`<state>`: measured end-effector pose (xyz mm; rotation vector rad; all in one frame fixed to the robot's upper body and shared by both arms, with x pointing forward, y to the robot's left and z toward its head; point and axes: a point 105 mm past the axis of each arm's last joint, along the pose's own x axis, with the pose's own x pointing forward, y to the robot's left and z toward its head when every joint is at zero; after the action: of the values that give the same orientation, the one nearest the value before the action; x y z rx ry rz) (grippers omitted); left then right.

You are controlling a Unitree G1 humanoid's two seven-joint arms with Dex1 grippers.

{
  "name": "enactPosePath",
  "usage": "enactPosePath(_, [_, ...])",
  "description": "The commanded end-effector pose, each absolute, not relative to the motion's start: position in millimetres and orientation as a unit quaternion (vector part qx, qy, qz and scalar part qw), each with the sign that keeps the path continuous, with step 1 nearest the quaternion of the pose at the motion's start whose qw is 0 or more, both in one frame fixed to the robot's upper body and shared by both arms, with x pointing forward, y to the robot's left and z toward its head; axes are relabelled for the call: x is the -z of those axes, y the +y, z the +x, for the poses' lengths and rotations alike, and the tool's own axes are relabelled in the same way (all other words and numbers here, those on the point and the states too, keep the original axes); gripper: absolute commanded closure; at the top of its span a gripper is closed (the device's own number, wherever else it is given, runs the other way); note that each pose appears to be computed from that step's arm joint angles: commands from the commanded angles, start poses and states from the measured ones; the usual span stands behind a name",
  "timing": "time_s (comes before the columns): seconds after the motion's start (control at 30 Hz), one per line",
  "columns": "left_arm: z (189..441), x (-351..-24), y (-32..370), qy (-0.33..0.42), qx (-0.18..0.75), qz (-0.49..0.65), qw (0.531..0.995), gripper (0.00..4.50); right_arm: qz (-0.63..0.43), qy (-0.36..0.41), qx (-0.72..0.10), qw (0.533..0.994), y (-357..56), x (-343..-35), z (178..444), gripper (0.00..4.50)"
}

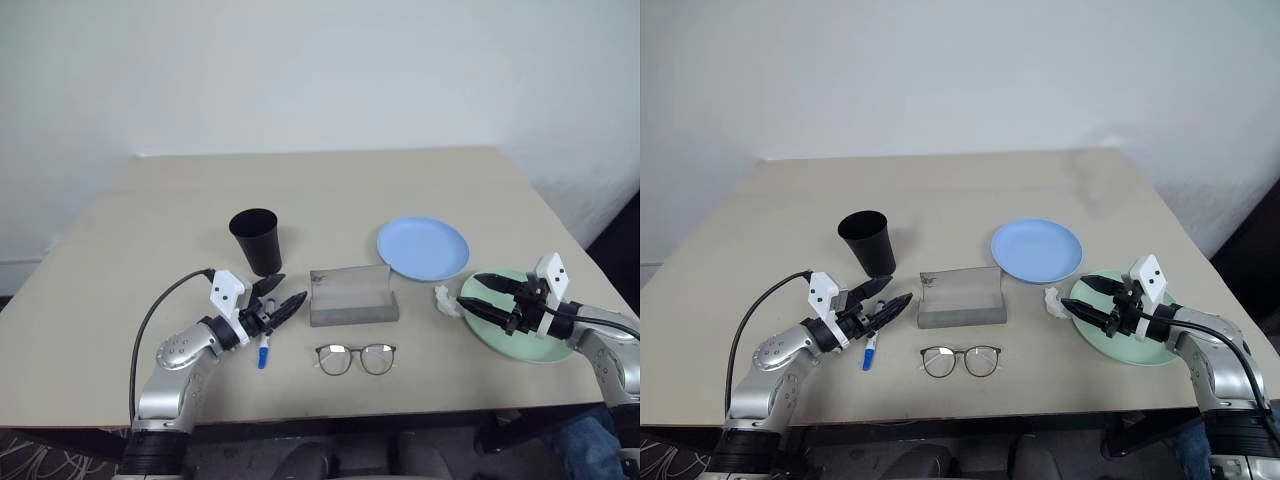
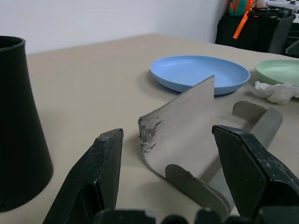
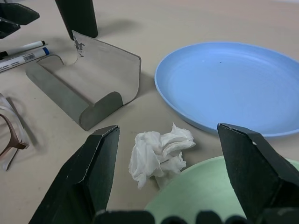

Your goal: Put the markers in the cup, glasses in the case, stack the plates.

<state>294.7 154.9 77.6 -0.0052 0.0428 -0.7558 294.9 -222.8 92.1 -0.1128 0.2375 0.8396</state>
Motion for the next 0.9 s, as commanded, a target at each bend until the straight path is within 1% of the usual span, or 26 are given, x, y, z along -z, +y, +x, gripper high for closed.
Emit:
enactPosePath(0.03, [295.3, -91.7, 145.3, -0.005, 0.384, -0.001, 0.923, 1.31, -0.069, 0.086, -0.404, 0.908, -227.2, -110.8, 296.6, 0.88])
enactPosePath(0.4, [292.9, -92.9, 133.5, -0.006, 0.4, -0.011, 0.916, 1.31, -0.074, 0.082, -0.398, 0.911, -227.0, -113.2, 296.0, 0.88])
enactPosePath(0.67, [294.2, -92.7, 139.1, -0.004, 0.405, -0.007, 0.914, 1.31, -0.078, 0.088, -0.392, 0.913, -221.0, -111.5, 288.5, 0.88])
enactPosePath(0.77, [297.1, -90.9, 142.0, -0.004, 0.399, -0.005, 0.917, 1.31, -0.078, 0.097, -0.387, 0.914, -222.3, -107.2, 285.1, 0.88])
enactPosePath(0.9, [299.8, -93.0, 138.6, -0.009, 0.402, -0.008, 0.915, 1.31, -0.085, 0.104, -0.381, 0.915, -227.3, -109.0, 282.4, 0.88])
